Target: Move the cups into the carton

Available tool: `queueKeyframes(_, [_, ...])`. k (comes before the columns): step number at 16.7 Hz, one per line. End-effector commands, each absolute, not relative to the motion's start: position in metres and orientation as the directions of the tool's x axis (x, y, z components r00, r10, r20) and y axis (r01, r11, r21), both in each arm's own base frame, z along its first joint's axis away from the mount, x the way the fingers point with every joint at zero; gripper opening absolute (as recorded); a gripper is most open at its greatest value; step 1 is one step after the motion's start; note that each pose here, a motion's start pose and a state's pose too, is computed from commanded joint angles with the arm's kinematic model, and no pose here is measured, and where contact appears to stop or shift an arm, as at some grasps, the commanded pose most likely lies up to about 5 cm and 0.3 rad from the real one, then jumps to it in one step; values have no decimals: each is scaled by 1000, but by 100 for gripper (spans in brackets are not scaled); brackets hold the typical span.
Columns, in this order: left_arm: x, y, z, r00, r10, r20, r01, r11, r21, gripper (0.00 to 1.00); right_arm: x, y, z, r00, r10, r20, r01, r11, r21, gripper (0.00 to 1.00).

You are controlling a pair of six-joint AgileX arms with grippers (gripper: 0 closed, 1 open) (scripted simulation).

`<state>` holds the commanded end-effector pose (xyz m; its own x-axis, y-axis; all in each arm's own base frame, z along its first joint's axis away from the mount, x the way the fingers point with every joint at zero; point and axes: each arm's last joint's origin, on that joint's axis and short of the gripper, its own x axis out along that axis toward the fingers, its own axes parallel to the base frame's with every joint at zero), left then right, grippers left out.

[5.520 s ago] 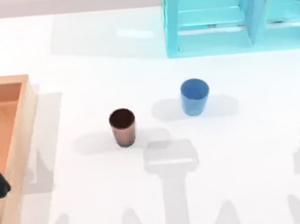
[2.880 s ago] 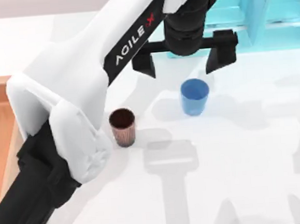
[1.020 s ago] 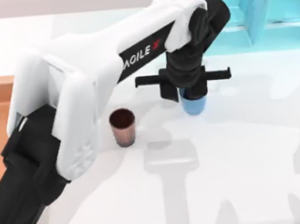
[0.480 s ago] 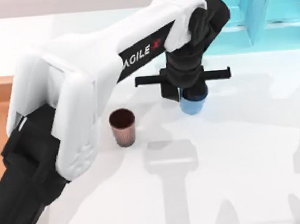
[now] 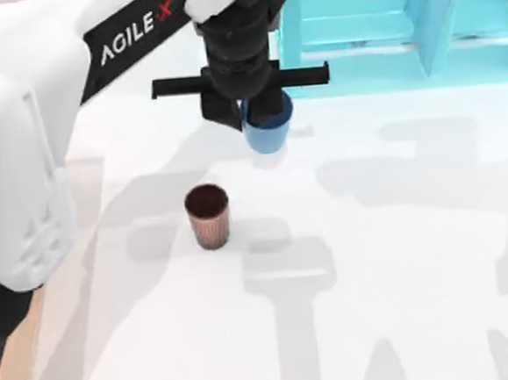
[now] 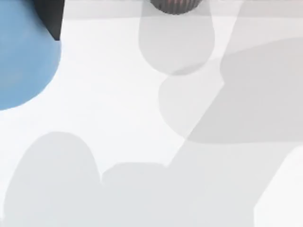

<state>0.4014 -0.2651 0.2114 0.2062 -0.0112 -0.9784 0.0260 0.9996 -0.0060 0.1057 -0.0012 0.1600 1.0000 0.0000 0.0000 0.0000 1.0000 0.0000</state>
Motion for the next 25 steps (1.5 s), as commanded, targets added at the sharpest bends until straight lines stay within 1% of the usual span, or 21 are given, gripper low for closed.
queueKeyframes(1, [400, -254, 222, 205, -10, -979, 26, 1000, -5, 0, 106, -1, 160, 1000, 0, 0, 0, 1000, 0, 100])
queueKeyframes(3, [399, -239, 232, 200, -6, -980, 25, 1000, -1, 0, 106, -1, 160, 1000, 0, 0, 0, 1000, 0, 100])
queueKeyframes(8, [398, -238, 234, 203, -6, -979, 29, 1000, 0, 0, 106, -1, 160, 1000, 0, 0, 0, 1000, 0, 100])
queueKeyframes(10, [401, -223, 239, 201, -6, -980, 32, 999, 1, 0, 106, -1, 160, 1000, 0, 0, 0, 1000, 0, 100])
queueKeyframes(13, [405, -164, 254, 183, 3, -983, 34, 999, 9, 0, 106, -1, 160, 1000, 0, 0, 0, 1000, 0, 100])
queueKeyframes(16, [397, -68, 267, 133, 22, -991, 28, 999, 26, 0, 106, -1, 160, 1000, 0, 0, 0, 1000, 0, 100])
queueKeyframes(18, [373, 4, 271, 83, 29, -996, 23, 999, 31, 0, 106, -1, 160, 1000, 0, 0, 0, 1000, 0, 100])
queueKeyframes(21, [313, 88, 274, 26, 11, -1000, 16, 1000, 12, 0, 106, -1, 160, 1000, 0, 0, 0, 1000, 0, 100])
queueKeyframes(23, [271, 118, 276, 17, -7, -1000, 17, 1000, -7, 0, 106, -1, 160, 1000, 0, 0, 0, 1000, 0, 100])
queueKeyframes(25, [239, 131, 277, 23, -21, -1000, 17, 1000, -21, 0, 106, -1, 160, 1000, 0, 0, 0, 1000, 0, 100])
